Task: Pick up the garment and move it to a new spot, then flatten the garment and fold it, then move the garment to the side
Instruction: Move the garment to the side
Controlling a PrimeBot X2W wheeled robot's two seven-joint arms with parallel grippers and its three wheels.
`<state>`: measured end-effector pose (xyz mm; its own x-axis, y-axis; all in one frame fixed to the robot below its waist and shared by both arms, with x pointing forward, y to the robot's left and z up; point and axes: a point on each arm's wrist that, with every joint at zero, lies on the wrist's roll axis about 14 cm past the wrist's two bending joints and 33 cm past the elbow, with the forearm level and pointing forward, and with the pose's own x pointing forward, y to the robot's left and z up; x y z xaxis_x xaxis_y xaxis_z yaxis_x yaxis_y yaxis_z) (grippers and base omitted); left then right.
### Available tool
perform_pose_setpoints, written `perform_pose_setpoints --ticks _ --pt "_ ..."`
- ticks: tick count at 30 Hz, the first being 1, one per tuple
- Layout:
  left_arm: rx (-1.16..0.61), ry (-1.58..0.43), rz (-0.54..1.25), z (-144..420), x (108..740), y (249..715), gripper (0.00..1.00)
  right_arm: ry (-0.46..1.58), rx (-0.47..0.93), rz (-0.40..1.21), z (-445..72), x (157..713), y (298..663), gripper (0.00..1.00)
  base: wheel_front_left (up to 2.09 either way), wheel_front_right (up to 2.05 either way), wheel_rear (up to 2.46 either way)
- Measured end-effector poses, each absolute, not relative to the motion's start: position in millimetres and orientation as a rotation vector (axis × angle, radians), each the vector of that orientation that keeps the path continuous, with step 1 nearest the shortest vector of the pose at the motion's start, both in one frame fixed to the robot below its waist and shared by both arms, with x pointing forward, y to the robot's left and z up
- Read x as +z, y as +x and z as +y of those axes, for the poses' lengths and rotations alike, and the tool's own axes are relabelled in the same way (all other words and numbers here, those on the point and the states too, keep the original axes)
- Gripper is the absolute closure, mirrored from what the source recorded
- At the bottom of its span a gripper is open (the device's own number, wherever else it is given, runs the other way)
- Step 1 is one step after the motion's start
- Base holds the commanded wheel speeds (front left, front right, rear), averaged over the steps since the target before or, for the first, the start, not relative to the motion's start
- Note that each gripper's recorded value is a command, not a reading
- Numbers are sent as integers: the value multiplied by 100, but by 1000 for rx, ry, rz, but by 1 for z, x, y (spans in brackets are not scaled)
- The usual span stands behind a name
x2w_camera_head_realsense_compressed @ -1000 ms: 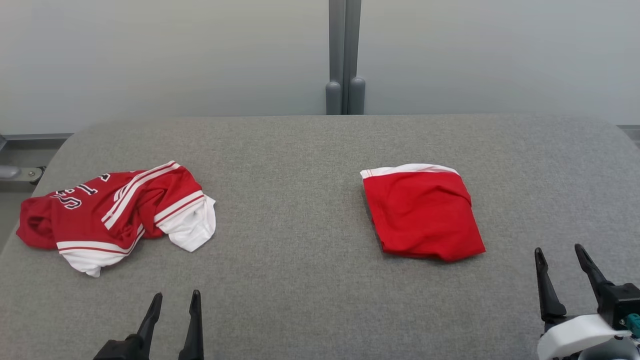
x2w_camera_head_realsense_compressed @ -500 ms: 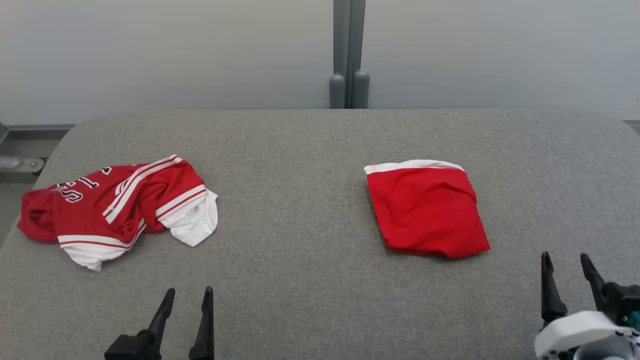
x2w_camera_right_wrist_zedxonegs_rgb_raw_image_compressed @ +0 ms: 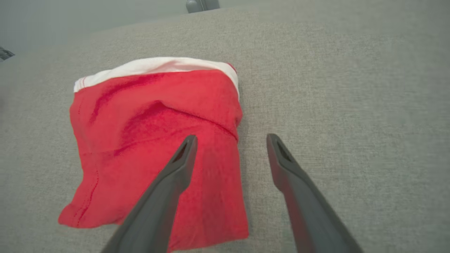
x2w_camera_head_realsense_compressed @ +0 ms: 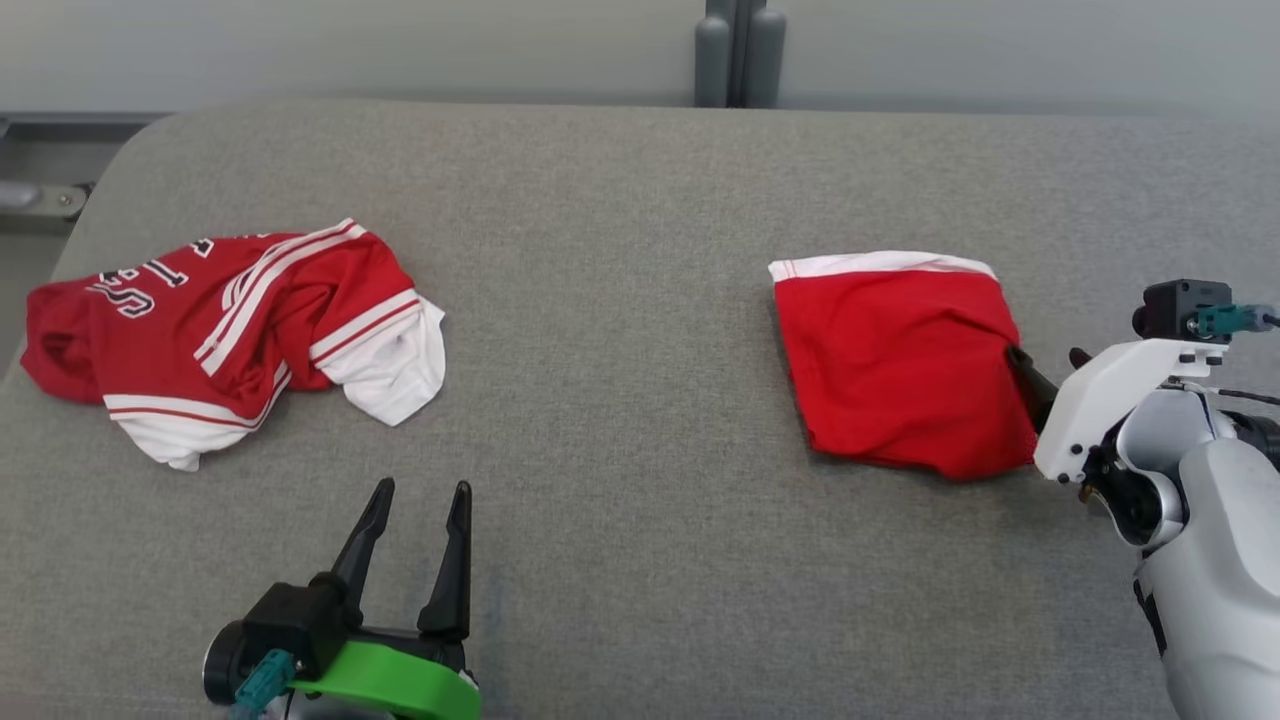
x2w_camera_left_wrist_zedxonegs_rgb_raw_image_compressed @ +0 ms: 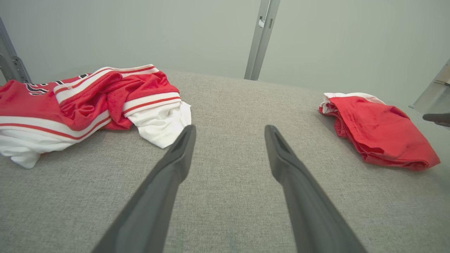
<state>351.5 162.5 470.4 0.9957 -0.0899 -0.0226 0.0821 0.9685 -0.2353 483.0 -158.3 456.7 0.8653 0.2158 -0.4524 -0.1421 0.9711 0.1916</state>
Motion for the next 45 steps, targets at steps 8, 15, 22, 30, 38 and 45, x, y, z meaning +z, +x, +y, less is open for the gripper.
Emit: perform_pose_setpoints --ticks 8,15,22,30,38,45 --pt "-37 -227 70 177 458 355 0 253 218 673 -128 408 502 0 0 0 0" --pt "-31 -216 92 180 451 362 0 354 227 707 -111 394 514 100 0 0 0" --pt "-103 -210 72 161 456 377 0 346 218 701 -127 401 512 100 0 0 0" --pt "-281 -227 18 107 471 411 0 213 8 622 -246 427 514 100 0 0 0" --pt "-383 -227 65 79 449 432 0 -17 -177 572 -345 444 519 100 0 0 0" --pt "-378 -230 99 83 432 440 0 -139 -260 615 -389 431 511 100 0 0 0"
